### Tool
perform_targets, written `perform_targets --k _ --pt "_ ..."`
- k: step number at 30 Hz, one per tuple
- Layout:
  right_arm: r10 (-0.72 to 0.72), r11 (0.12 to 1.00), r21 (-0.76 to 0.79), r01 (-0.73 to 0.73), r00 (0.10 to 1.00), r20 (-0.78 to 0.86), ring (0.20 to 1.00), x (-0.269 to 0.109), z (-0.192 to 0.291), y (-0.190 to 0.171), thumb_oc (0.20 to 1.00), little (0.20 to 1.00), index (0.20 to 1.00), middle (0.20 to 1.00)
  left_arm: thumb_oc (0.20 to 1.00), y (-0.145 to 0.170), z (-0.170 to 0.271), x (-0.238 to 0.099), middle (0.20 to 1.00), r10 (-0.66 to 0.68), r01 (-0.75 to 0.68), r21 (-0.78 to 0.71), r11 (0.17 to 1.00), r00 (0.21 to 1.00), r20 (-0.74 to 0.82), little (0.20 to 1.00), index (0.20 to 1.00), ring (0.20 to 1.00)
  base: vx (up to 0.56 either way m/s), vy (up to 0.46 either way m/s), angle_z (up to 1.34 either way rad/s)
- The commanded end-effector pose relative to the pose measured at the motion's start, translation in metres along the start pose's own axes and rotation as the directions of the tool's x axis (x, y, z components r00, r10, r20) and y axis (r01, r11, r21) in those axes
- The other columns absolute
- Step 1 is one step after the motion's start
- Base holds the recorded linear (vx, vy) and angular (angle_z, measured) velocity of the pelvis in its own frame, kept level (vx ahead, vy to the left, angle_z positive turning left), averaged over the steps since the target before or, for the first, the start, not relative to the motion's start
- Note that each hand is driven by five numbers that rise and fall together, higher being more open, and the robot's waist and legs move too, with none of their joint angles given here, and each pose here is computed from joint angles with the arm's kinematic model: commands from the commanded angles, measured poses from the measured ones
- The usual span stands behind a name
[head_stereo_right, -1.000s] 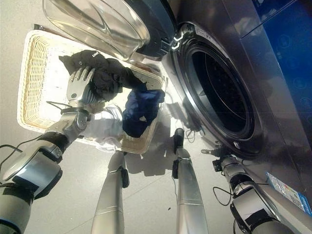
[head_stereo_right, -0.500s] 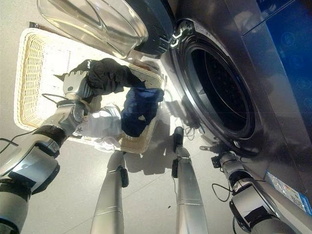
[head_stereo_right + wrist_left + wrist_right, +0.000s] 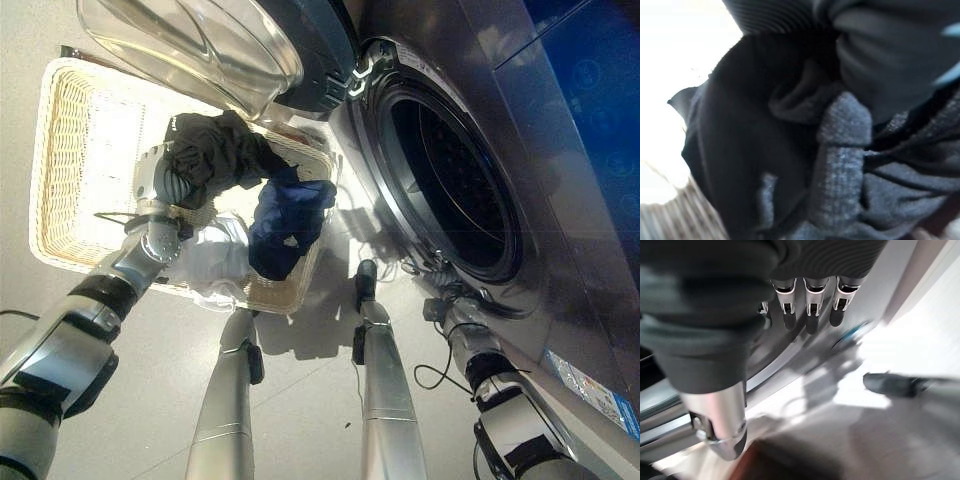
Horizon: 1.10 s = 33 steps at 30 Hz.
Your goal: Put the clothes into the washing machine.
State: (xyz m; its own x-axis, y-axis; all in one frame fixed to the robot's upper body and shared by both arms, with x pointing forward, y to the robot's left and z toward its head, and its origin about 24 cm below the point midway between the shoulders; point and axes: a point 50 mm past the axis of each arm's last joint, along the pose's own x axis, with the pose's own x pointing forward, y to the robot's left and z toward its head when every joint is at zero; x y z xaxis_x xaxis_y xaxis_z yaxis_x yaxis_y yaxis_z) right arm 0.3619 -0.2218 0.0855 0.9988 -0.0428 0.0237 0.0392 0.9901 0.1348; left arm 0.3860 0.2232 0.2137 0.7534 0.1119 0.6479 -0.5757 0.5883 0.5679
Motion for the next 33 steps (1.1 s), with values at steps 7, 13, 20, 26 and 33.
perform_targets --k 7,13,20,26,33 --pt "0.144 0.935 0.263 -0.237 0.933 0.330 1.000 -0.015 0.049 0.026 1.000 1.000 1.000 1.000 0.200 -0.004 0.062 -0.028 0.200 0.124 -0.004 -0.340 0.941 0.934 0.334 0.200 0.200 0.200 0.00 -0.002 0.02" --pt "0.210 0.893 0.287 -0.347 0.885 0.416 1.000 -0.024 0.068 0.041 1.000 1.000 1.000 1.000 0.200 0.001 0.080 -0.040 0.200 0.097 0.084 -0.375 0.923 0.894 0.438 0.200 0.200 0.200 0.00 0.000 0.00" --pt "0.312 0.826 0.297 -0.479 0.828 0.466 1.000 -0.034 0.079 0.056 1.000 1.000 1.000 1.000 0.200 0.010 0.101 -0.048 0.200 0.059 0.195 -0.385 0.902 0.828 0.557 0.200 0.200 0.200 0.00 -0.003 0.00" --pt "0.454 0.716 0.303 -0.629 0.749 0.483 1.000 -0.042 0.086 0.077 1.000 1.000 1.000 1.000 0.200 0.016 0.128 -0.057 0.200 0.024 0.329 -0.370 0.869 0.719 0.695 0.200 0.200 0.200 0.00 -0.006 0.00" --pt "0.576 0.603 0.266 -0.752 0.641 0.506 1.000 -0.054 0.095 0.103 1.000 1.000 1.000 1.000 0.200 0.018 0.154 -0.069 0.200 -0.011 0.444 -0.326 0.834 0.605 0.797 0.200 0.200 0.200 0.00 -0.005 0.01"
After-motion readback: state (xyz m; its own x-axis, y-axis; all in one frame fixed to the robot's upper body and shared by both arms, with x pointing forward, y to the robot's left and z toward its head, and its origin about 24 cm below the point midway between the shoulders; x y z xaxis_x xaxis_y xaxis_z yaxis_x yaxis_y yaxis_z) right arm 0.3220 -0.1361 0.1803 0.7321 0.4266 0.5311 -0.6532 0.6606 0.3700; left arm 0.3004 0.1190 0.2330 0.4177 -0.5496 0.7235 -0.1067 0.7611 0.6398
